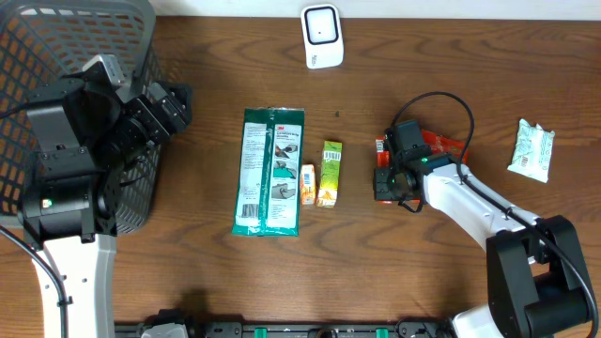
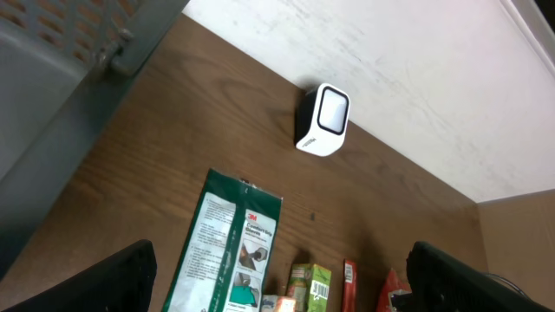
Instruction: Scan the item barcode
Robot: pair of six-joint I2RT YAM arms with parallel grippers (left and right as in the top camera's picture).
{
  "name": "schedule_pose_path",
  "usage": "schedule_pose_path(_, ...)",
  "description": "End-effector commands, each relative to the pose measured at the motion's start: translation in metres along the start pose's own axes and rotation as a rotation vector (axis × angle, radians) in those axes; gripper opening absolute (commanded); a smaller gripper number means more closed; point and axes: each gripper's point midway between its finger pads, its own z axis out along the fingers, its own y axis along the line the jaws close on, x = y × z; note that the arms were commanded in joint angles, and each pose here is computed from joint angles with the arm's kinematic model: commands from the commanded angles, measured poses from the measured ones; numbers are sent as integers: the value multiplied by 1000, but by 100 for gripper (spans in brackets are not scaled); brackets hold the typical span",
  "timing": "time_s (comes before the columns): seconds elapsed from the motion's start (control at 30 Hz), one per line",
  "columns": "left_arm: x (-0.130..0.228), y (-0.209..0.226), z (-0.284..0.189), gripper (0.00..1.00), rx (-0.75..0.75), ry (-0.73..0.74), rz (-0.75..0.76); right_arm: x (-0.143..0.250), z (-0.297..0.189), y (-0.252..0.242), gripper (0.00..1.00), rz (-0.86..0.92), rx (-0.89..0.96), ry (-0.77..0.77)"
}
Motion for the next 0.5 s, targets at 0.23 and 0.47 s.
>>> schedule_pose_path(0.23,-6,-1,-3,93,-3,-19,10,13,16,-14,3,28,46,48)
schedule_pose_path(0.47,-6,-1,-3,93,-3,-19,10,-16,-15,2,12,21,-25,-21)
